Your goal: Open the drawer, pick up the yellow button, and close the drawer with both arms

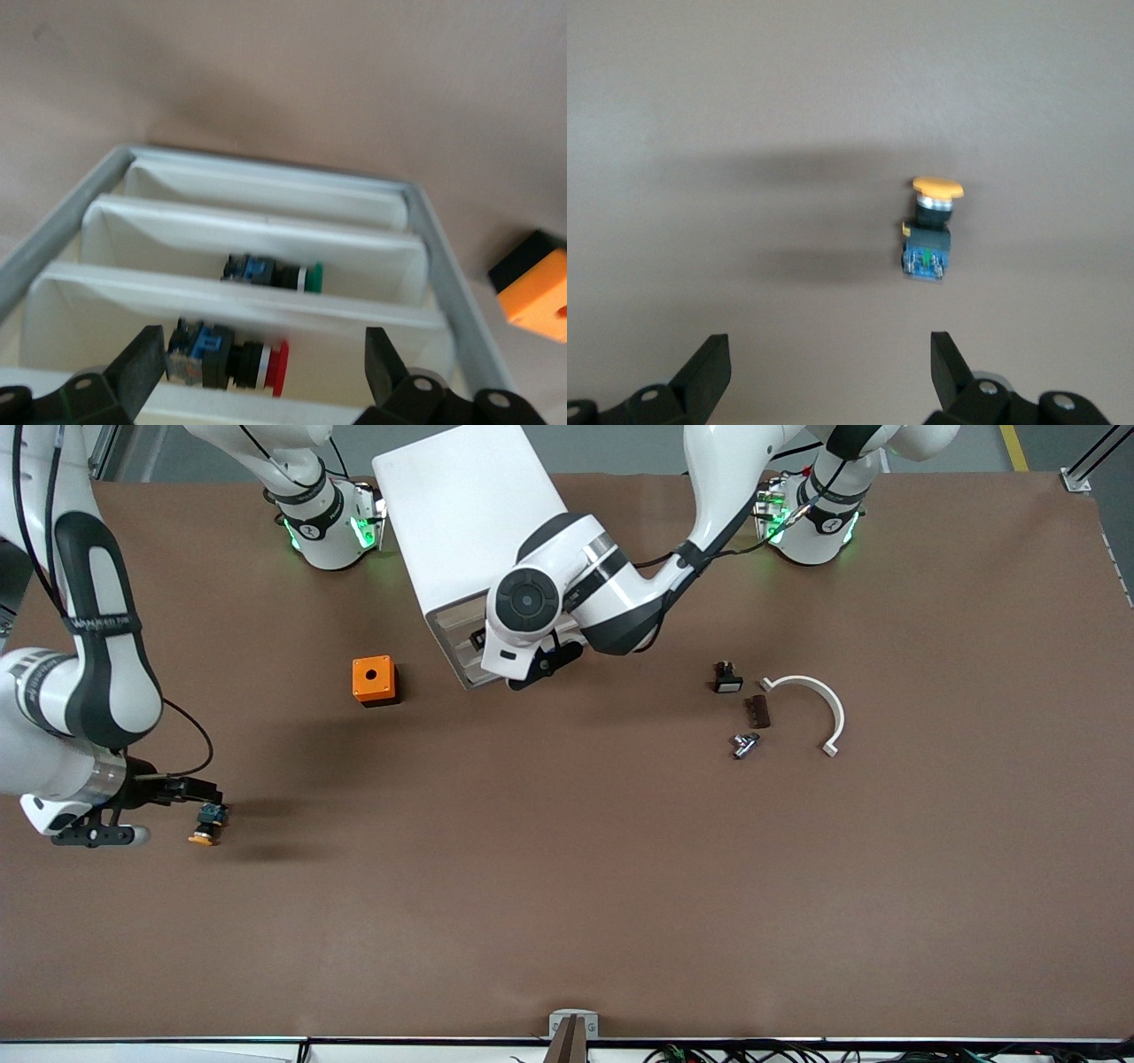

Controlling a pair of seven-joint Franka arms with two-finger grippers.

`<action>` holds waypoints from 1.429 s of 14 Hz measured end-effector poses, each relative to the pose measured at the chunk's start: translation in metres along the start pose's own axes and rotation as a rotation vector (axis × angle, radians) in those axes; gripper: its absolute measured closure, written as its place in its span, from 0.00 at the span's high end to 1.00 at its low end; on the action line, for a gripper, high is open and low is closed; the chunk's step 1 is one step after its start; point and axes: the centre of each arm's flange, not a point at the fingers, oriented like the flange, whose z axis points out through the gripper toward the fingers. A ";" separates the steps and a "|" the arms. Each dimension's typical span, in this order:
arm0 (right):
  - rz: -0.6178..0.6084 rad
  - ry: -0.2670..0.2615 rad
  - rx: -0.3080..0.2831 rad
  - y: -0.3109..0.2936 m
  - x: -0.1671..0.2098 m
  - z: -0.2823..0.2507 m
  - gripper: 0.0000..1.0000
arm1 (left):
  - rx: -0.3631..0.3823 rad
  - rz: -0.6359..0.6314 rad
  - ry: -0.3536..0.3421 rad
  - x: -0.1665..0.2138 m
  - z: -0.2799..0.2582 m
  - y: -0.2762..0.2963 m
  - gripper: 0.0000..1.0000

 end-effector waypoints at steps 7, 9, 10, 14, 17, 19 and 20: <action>-0.008 -0.088 -0.034 -0.064 -0.034 -0.158 1.00 | -0.166 0.135 0.134 0.134 -0.212 -0.093 1.00; -0.009 -0.112 -0.030 -0.066 -0.050 -0.188 1.00 | -0.106 0.245 0.162 0.151 -0.261 -0.147 1.00; -0.010 -0.115 -0.029 -0.067 -0.057 -0.202 1.00 | -0.078 0.277 0.175 0.160 -0.278 -0.170 1.00; -0.034 -0.069 -0.030 -0.082 -0.071 -0.239 1.00 | -0.013 0.380 0.178 0.203 -0.318 -0.243 1.00; -0.047 -0.058 -0.032 -0.089 -0.071 -0.243 1.00 | 0.022 0.375 0.189 0.232 -0.327 -0.282 1.00; -0.046 -0.046 -0.033 -0.089 -0.071 -0.248 1.00 | 0.050 0.387 0.195 0.244 -0.327 -0.298 1.00; -0.042 -0.035 -0.034 -0.087 -0.071 -0.253 1.00 | 0.066 0.417 0.197 0.247 -0.327 -0.305 1.00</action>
